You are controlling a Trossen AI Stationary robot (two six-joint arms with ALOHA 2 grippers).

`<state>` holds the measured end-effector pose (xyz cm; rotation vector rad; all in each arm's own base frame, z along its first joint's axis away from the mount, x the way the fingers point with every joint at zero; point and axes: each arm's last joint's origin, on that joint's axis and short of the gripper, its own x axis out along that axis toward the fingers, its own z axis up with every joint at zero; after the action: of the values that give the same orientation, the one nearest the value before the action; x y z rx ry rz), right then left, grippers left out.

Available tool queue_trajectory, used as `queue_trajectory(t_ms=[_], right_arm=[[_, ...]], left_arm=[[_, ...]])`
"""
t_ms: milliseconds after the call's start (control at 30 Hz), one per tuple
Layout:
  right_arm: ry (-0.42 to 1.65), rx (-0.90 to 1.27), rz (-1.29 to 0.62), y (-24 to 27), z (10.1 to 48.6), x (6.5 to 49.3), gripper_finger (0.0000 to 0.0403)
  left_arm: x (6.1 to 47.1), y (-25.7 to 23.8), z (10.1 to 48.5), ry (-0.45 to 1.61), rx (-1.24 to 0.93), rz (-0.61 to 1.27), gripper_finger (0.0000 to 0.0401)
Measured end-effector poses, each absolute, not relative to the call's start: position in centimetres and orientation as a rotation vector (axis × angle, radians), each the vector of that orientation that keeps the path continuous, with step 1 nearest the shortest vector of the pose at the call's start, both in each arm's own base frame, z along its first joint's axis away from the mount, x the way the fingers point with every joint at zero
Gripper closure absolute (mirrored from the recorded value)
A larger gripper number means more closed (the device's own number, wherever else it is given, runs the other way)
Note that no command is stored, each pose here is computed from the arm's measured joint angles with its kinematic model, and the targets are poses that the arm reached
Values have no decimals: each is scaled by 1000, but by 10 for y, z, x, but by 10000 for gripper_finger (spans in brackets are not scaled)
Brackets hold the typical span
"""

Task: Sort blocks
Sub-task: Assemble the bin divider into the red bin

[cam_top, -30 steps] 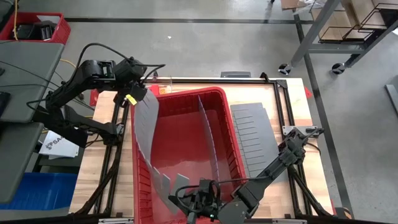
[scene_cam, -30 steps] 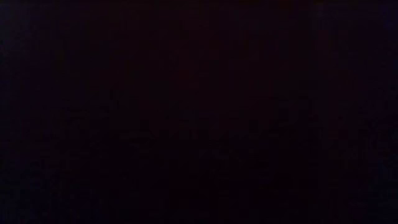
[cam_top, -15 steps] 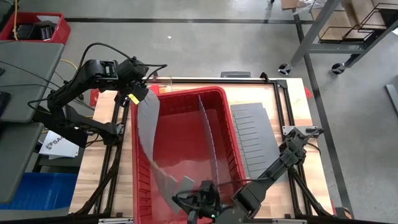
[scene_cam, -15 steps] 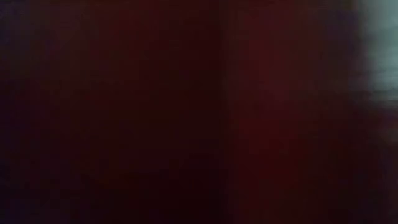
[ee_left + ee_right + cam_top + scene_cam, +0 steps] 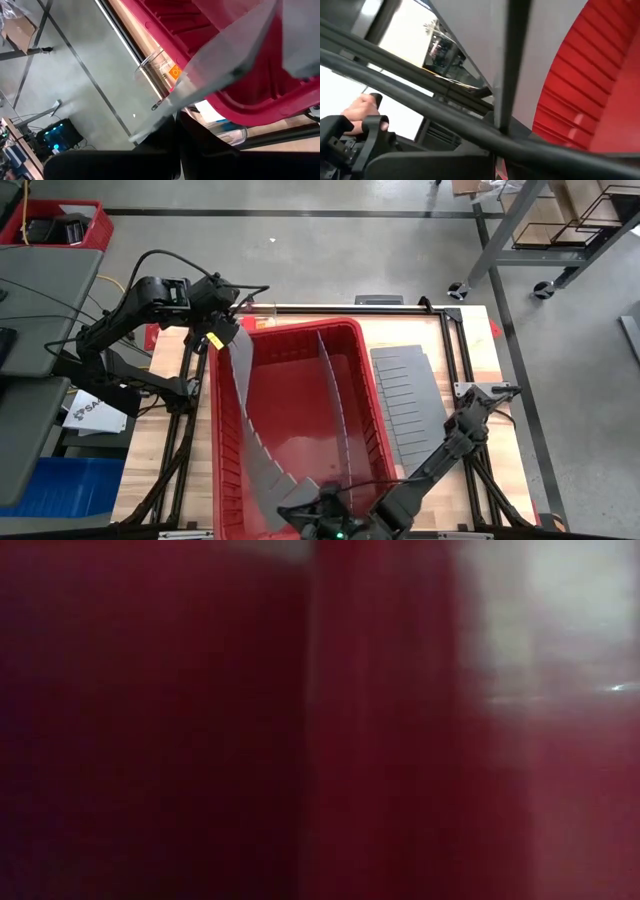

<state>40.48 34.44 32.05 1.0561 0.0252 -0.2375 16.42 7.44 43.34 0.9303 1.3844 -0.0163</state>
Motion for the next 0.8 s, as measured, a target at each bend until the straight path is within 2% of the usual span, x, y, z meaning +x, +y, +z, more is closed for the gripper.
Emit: queue_trajectory(t_ms=[233, 800], right_arm=[[0, 1004, -214, 341, 319, 414, 403], [138, 903, -212, 333, 306, 419, 403]], left_arm=[[164, 75, 434, 1395, 941, -5, 400], [170, 77, 431, 1402, 928, -5, 400]])
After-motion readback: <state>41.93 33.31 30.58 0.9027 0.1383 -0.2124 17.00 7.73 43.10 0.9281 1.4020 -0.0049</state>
